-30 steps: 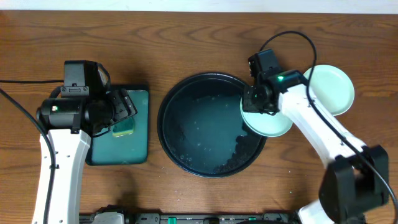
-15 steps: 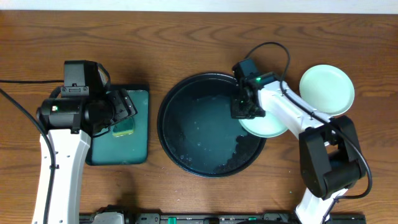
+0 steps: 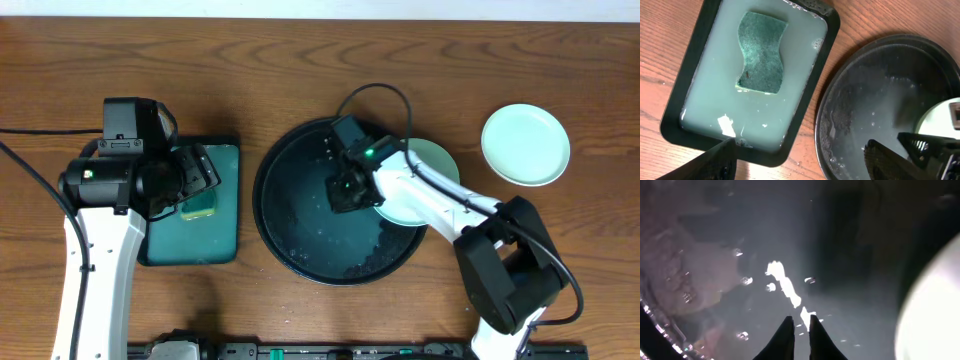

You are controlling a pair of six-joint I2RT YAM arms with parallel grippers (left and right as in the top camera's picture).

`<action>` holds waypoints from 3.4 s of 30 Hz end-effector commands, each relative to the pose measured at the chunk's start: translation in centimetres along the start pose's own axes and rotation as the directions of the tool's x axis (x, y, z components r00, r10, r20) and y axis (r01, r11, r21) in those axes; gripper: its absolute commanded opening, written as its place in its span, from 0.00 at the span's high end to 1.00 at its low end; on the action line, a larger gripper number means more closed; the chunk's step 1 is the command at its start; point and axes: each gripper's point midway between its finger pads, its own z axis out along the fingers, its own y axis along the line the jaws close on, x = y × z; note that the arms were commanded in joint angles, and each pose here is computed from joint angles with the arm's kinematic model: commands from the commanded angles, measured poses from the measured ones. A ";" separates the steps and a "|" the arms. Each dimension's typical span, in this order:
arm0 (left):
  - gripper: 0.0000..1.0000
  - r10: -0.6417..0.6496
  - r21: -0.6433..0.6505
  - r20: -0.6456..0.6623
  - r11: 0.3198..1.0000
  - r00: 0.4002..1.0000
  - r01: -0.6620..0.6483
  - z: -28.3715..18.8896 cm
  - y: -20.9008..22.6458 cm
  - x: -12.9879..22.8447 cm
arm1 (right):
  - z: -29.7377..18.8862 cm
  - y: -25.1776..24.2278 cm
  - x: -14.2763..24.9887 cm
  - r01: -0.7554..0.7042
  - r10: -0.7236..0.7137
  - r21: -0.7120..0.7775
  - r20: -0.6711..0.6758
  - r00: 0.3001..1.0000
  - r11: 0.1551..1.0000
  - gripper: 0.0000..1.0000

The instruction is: Clean dirty plates on tray and stack at the side

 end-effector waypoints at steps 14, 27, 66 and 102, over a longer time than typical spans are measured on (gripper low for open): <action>0.19 0.015 0.007 -0.017 1.000 1.000 -0.015 0.1 -0.2 0.3 | -15.9 -10.8 -2.3 -0.391 0.348 0.285 0.190 0.918 0.875 0.40; 0.18 0.036 0.007 -0.017 0.999 0.999 -0.036 0.1 -0.2 0.3 | -12.3 -17.5 6.0 -0.563 0.597 0.384 0.037 0.801 0.732 0.41; 0.18 0.052 0.009 -0.014 0.999 0.999 -0.052 0.1 -0.2 0.2 | -6.1 -17.4 0.9 -0.510 0.463 0.148 0.262 0.846 0.848 0.39; 0.18 0.052 0.010 -0.011 0.999 0.999 -0.052 0.1 -0.2 0.1 | -3.1 -19.0 0.8 -0.554 0.488 0.101 0.361 0.794 0.827 0.99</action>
